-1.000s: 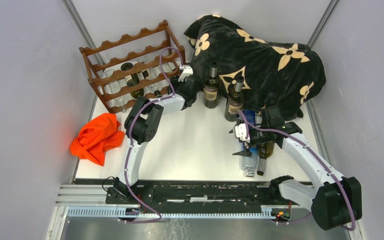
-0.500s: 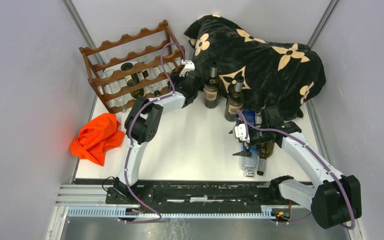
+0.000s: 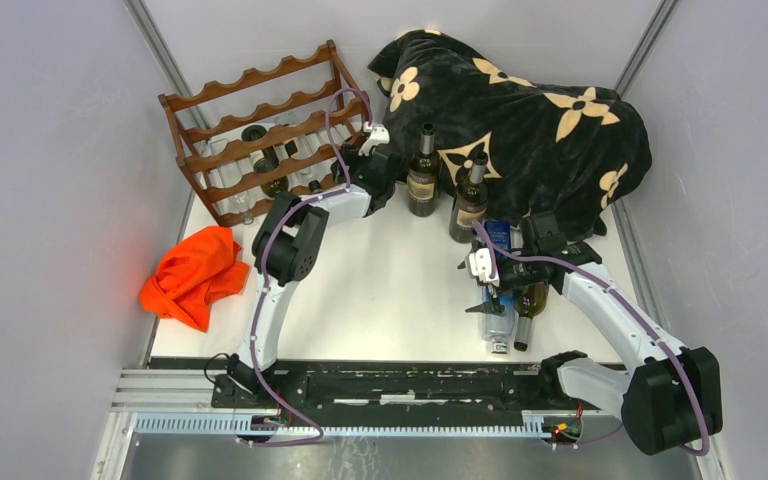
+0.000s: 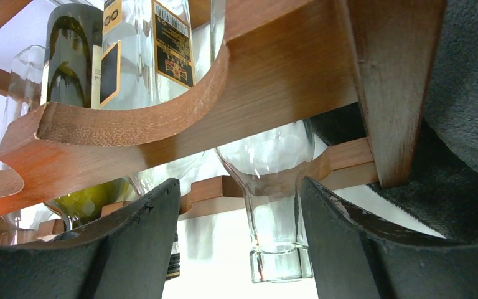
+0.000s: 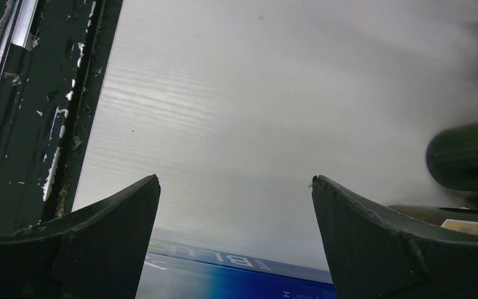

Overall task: Put the wine bottle on the wine rack
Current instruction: Place the wine bottle in the wine rack.

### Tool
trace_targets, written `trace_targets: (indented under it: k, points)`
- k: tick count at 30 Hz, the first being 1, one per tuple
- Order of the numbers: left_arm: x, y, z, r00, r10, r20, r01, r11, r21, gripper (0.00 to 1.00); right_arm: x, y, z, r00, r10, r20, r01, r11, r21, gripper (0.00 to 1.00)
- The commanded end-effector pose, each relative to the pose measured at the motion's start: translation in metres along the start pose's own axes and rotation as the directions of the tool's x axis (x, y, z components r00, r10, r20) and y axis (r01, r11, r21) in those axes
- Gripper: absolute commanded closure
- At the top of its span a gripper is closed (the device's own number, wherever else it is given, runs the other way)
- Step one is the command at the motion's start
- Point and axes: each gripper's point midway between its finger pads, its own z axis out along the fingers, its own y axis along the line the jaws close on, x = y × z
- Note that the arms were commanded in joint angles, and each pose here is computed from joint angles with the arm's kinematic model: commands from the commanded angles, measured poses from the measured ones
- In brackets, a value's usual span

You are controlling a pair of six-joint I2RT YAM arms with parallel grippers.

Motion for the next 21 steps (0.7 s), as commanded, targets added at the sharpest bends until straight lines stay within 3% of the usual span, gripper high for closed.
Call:
trace_targets:
  k: [1, 13, 17, 21]
  points:
    - [-0.018, 0.005, 0.008, 0.998, -0.053, 0.04, 0.054, 0.998, -0.029, 0.23, -0.011, -0.011, -0.005, 0.999, -0.046, 0.015, 0.046, 0.999, 0.017, 0.02]
    - [-0.012, 0.002, 0.017, 0.996, -0.082, 0.042, 0.083, 0.996, -0.015, 0.3, -0.01, -0.011, -0.004, 0.999, -0.042, 0.012, 0.042, 0.999, 0.011, 0.02]
    - [-0.008, 0.002, 0.017, 0.996, -0.073, 0.047, 0.074, 0.997, -0.018, 0.44, -0.009, -0.011, -0.004, 0.999, -0.04, 0.01, 0.04, 0.999, 0.011, 0.02]
    - [-0.007, 0.008, 0.014, 0.996, -0.069, 0.059, 0.071, 0.997, -0.033, 0.68, -0.008, -0.01, -0.003, 0.999, -0.039, 0.009, 0.039, 0.999, 0.006, 0.02]
